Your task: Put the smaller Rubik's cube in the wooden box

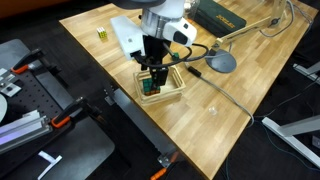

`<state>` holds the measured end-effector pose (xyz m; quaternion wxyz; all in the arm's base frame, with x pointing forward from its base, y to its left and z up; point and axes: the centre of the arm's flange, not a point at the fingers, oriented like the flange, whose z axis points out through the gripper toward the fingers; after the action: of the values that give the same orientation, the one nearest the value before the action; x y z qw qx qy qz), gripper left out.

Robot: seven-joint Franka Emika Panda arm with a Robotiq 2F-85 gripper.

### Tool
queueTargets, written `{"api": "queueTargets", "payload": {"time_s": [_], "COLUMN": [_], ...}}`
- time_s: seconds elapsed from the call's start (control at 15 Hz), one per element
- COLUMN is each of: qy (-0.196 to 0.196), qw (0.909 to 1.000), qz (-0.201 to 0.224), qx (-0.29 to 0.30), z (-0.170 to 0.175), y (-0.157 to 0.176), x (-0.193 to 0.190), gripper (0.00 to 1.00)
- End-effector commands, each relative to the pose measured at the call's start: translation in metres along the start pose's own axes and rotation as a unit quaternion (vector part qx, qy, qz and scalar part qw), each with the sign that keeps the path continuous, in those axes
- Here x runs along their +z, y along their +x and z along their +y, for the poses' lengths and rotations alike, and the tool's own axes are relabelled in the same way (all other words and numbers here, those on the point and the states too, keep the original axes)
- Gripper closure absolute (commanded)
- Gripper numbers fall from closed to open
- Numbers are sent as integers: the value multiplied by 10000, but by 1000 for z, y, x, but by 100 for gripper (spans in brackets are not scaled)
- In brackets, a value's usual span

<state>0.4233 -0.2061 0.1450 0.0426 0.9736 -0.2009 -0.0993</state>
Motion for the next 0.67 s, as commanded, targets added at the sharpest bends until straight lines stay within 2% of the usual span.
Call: {"api": "queueTargets", "payload": {"time_s": [0.0,0.27,0.6], "qy": [-46,-138,-340], "qw": [9998,9984,9943], "qz": [74,268,674], "qx": [-161,-470,-757], "z": [1,-8,-22], "y": [-5,-47,-129], "x": [-6,-38,-93], "gripper": [0,0,0]}}
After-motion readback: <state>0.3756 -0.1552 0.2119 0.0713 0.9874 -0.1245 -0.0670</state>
